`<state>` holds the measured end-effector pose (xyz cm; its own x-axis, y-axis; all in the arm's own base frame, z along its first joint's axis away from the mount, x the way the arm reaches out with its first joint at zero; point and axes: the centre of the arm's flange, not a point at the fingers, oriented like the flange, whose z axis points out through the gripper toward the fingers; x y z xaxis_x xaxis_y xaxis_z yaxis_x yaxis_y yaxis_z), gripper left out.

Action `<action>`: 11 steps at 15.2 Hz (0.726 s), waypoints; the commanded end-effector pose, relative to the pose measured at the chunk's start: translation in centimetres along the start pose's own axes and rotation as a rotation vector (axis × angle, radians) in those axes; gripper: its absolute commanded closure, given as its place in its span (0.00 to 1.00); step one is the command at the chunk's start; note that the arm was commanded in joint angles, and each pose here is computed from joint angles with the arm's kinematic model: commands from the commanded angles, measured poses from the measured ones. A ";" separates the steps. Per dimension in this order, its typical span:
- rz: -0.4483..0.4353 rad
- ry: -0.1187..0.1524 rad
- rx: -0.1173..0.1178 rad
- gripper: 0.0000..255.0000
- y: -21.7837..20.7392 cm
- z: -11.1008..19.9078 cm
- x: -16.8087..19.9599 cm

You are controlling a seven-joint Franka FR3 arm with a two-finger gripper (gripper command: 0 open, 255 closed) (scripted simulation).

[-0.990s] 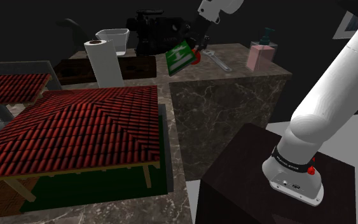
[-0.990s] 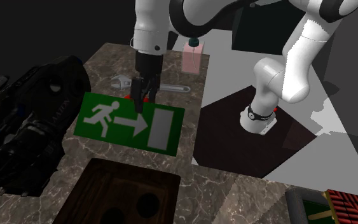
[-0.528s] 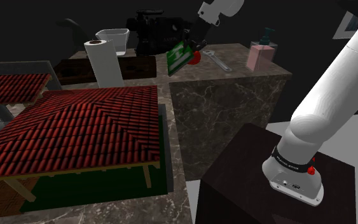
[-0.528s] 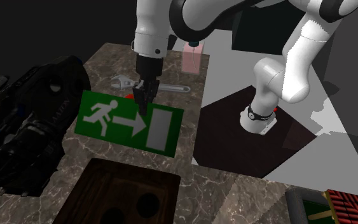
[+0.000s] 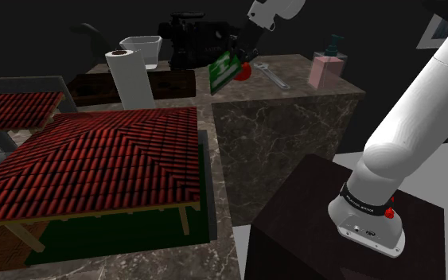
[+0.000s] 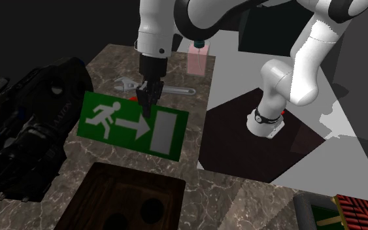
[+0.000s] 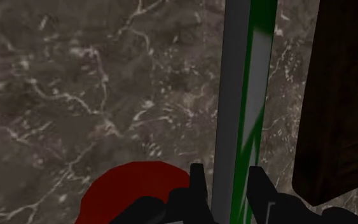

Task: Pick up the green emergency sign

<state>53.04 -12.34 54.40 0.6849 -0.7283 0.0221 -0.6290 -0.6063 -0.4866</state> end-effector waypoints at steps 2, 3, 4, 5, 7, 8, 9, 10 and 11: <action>0.001 -0.006 -0.005 1.00 -0.6 -0.9 0.0; 0.001 -0.006 -0.005 1.00 -0.9 -1.4 0.0; 0.001 -0.006 -0.005 1.00 -1.2 -1.8 0.0; 0.001 -0.006 -0.005 1.00 -1.4 -2.3 0.0; 0.001 -0.006 -0.005 1.00 -1.9 -3.2 0.1; 0.001 -0.006 -0.005 1.00 -2.2 -3.7 0.1; 0.001 -0.006 -0.005 1.00 -2.4 -4.2 0.1; 0.001 -0.006 -0.005 1.00 -2.7 -4.6 0.1; 0.001 -0.006 -0.005 1.00 -3.0 -5.1 0.1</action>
<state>53.00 -12.16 59.75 0.6870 -0.7265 0.0155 -0.6313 -0.6073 -0.4823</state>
